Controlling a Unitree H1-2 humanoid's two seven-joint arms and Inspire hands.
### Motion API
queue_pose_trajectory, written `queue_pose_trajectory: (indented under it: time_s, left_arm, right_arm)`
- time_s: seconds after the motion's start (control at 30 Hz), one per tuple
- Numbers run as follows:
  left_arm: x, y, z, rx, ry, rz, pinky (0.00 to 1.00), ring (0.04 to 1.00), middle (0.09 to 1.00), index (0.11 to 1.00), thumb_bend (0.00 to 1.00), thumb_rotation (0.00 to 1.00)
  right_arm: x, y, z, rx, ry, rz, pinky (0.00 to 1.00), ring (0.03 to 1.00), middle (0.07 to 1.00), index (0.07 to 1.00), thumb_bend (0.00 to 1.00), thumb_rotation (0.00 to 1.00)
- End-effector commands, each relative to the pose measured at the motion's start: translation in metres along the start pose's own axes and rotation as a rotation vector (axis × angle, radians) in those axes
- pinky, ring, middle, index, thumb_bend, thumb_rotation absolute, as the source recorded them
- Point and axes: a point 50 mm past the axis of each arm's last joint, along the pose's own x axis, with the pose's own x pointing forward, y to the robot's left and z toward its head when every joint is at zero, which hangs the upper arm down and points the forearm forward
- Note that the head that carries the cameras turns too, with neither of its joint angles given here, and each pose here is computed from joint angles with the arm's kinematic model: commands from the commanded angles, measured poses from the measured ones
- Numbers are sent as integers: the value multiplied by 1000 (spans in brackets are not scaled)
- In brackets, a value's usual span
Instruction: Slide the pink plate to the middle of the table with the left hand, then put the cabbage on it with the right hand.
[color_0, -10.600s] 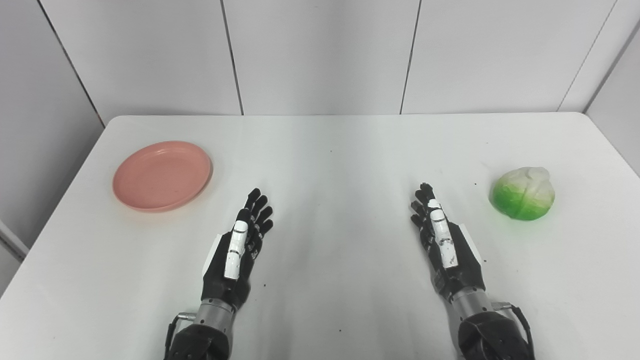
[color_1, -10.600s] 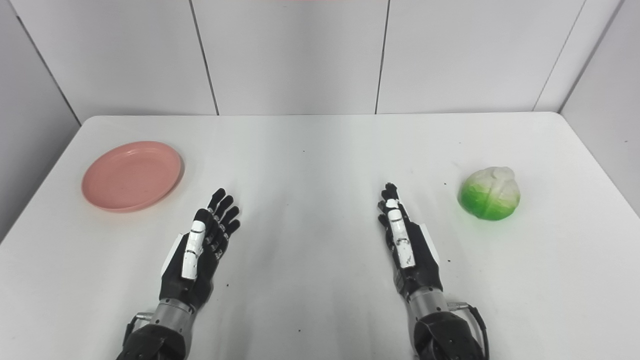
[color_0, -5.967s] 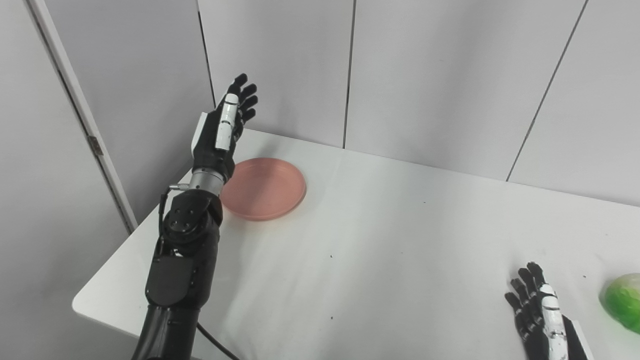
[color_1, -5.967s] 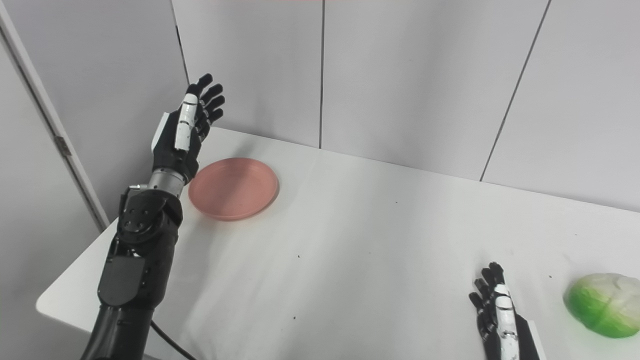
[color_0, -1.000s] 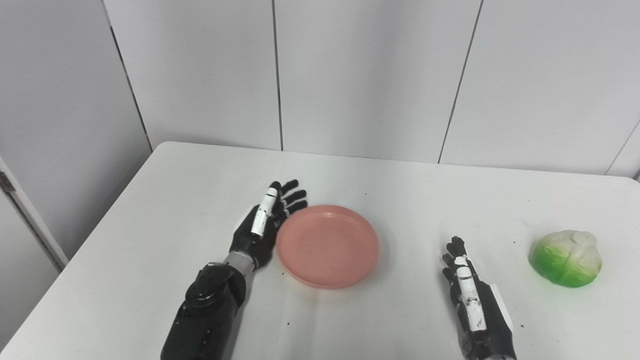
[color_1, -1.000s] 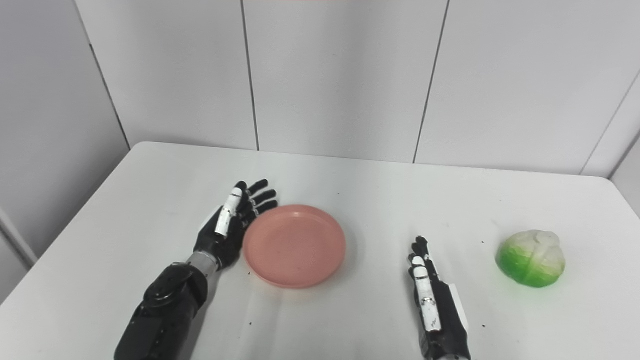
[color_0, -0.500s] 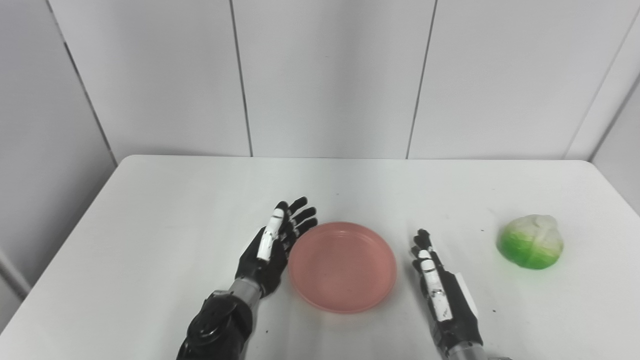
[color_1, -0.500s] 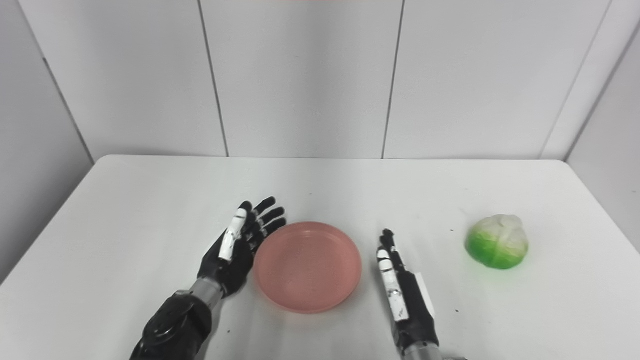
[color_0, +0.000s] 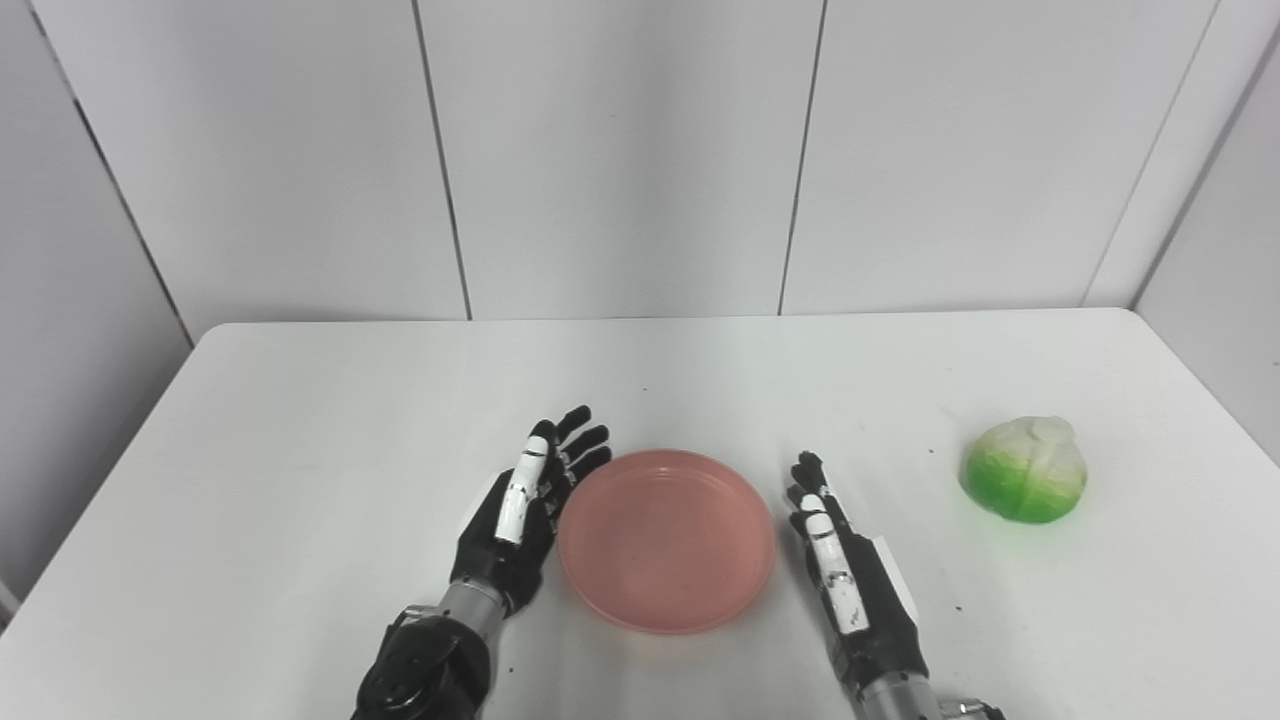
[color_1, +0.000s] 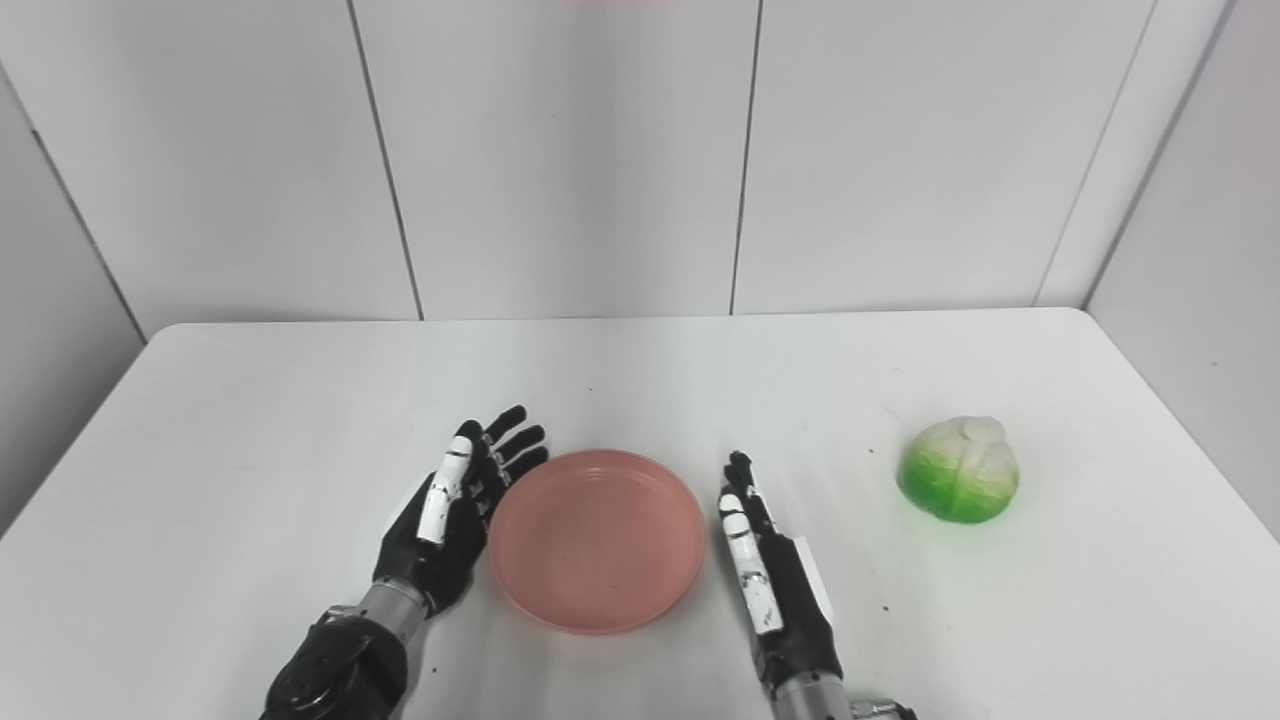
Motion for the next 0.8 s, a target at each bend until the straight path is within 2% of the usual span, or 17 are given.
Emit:
queue_pose_trajectory:
  time_s: [0.0, 0.3, 0.47, 0.67, 0.77]
  left_arm:
    - [1, 1, 5, 5, -37, 5, 975, 905, 898, 896, 443, 1000]
    - [-2, 8, 1, -11, -41, 20, 967, 902, 895, 893, 449, 1000]
    - [-5, 14, -2, -19, -42, 30, 963, 897, 890, 890, 450, 1000]
    - [-8, 21, -6, -20, -46, 33, 958, 891, 884, 883, 467, 1000]
    - [-8, 25, -7, -29, -47, 34, 963, 887, 883, 884, 465, 1000]
  right_arm:
    - [7, 8, 9, 5, -49, 20, 1000, 999, 996, 1000, 249, 1000]
    - [14, 0, 18, -33, -93, -24, 1000, 984, 995, 1000, 255, 1000]
    - [17, -7, 30, -65, -132, -55, 988, 962, 980, 997, 237, 1000]
    - [24, -13, 45, -154, -190, -83, 945, 958, 959, 975, 290, 1000]
    - [29, -15, 52, -172, -213, -87, 954, 957, 963, 978, 359, 1000]
